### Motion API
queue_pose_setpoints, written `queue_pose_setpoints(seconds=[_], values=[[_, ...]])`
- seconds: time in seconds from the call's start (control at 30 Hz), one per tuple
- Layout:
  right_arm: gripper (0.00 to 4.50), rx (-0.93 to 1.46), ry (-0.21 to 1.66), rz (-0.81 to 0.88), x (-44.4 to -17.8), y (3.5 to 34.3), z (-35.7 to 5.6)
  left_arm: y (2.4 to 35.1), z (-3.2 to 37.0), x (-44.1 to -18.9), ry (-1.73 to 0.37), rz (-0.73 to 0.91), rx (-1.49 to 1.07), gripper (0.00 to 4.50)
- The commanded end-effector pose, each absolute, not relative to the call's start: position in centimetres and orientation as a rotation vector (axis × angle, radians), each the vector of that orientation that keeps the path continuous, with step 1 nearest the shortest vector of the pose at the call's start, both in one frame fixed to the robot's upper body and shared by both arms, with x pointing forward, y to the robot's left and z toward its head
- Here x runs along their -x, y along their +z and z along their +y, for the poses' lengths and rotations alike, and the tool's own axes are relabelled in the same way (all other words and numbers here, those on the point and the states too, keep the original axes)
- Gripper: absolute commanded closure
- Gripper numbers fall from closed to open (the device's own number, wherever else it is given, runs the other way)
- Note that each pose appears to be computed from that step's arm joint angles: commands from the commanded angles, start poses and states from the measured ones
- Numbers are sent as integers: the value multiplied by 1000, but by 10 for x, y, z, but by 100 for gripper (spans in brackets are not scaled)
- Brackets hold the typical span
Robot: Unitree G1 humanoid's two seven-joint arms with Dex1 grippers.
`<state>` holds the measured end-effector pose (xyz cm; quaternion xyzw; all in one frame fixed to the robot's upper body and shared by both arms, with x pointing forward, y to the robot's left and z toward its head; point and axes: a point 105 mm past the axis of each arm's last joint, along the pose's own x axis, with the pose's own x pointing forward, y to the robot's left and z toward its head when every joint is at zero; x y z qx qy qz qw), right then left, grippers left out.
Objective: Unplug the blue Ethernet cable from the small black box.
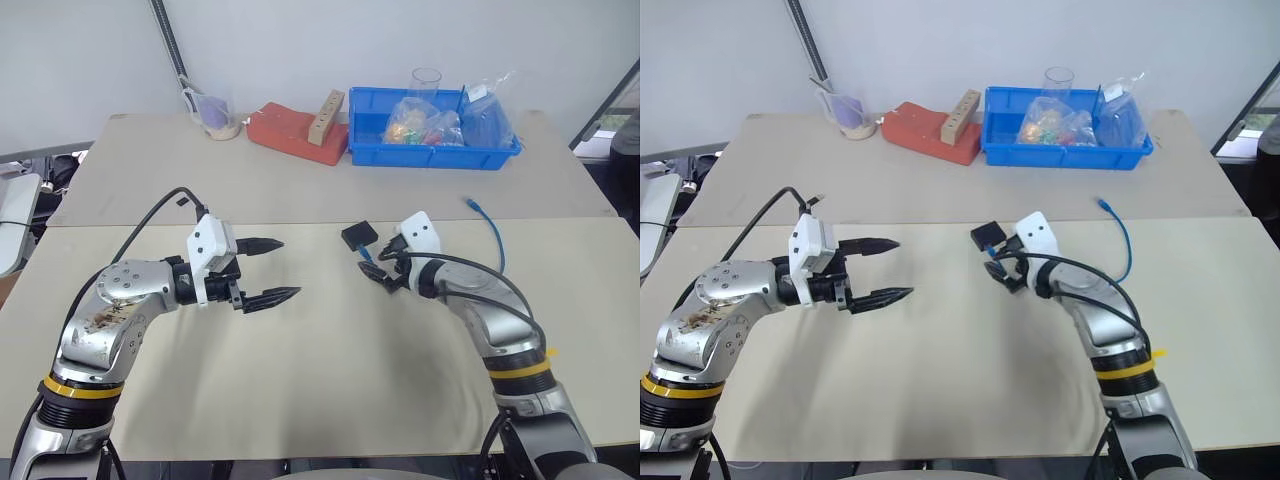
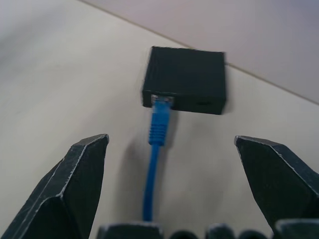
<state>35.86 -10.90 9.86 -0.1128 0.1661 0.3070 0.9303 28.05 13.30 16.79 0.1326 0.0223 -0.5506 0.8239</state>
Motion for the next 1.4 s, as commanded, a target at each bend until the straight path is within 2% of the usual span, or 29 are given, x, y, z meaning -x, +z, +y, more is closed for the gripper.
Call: queue_pose_setpoints(seconds=[0.03, 0.17, 0.37, 0.6, 0.63, 0.83, 0.97, 1.23, 1.4], values=[[0, 263, 648, 314, -364, 100, -96, 180, 138, -282, -1155, -8, -337, 6], [0, 287, 624, 318, -372, 90, -98, 180, 139, -282, -1147, -19, -348, 6], [187, 276, 570, 316, -380, 85, -110, 181, 140, -281, -1130, -20, -348, 0], [433, 297, 623, 275, -376, 90, -105, 183, 137, -283, -1118, -23, -325, 0], [449, 321, 642, 250, -374, 94, -106, 184, 138, -285, -1112, -24, -312, 0], [449, 802, 853, -133, -346, 152, -112, 186, 141, -308, -1046, 39, -90, 0], [449, 1123, 933, -441, -329, 185, -110, 191, 124, -308, -1181, 136, 61, 0], [449, 1352, 977, -814, -319, 205, -83, 207, 98, -323, -1335, 133, 52, 0], [449, 1366, 930, -930, -317, 217, -70, 208, 91, -329, -1364, 118, 39, 0]])
